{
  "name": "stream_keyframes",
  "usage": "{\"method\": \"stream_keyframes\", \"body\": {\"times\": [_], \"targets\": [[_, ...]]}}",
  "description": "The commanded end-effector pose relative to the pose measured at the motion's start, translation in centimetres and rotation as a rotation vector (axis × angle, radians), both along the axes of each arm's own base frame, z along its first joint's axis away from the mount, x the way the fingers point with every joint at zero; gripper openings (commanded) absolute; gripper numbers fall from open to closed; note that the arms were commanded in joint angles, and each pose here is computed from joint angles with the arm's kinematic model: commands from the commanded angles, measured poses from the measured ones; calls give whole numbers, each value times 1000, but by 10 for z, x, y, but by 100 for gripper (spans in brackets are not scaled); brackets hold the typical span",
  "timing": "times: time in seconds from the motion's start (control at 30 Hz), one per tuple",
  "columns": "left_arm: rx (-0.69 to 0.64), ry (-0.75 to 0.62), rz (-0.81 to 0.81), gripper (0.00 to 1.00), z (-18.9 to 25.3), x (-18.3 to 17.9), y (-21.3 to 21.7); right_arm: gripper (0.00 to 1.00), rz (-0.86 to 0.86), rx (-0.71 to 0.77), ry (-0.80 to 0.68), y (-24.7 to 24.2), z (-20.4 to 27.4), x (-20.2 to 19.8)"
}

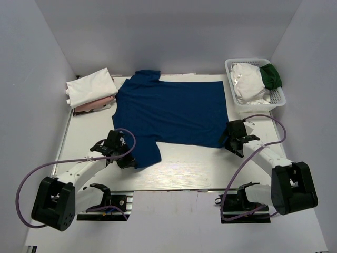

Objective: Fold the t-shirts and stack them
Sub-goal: Grap the side of the flattened tshirt closest away from the robot with both arms

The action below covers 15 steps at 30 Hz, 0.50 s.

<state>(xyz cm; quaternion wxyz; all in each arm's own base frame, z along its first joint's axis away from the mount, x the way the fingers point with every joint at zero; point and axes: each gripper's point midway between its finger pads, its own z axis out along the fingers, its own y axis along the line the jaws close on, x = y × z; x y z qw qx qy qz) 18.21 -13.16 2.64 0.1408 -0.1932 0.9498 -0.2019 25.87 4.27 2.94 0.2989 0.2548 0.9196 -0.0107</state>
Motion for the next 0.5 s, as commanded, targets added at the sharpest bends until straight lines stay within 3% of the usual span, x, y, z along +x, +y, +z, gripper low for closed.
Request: {"method": "stream_keyframes", "body": {"times": [0.0,0.17,0.27,0.3,0.37,0.4,0.47], "targets": [[-47,77,-46,0,0,-29,-4,89,-24,15,-23,2,-1,16],[-113,154,-92,0,11,-58,-12,74,-36,-1,66,0,-20,12],[-132,179,-102,0,18,-68,-12,44,-36,28,67,3,-23,6],[-115,189,-95,0,19,-70,-9,29,-43,25,66,1,-25,1],[-113,195,-95,0,20,-74,-8,14,-65,10,37,-6,-24,0],[-121,207,-98,0,21,-77,-9,0,-69,1,39,-8,-26,-3],[-124,199,-99,0,22,-76,-9,0,-55,-13,24,-8,-21,0]]}}
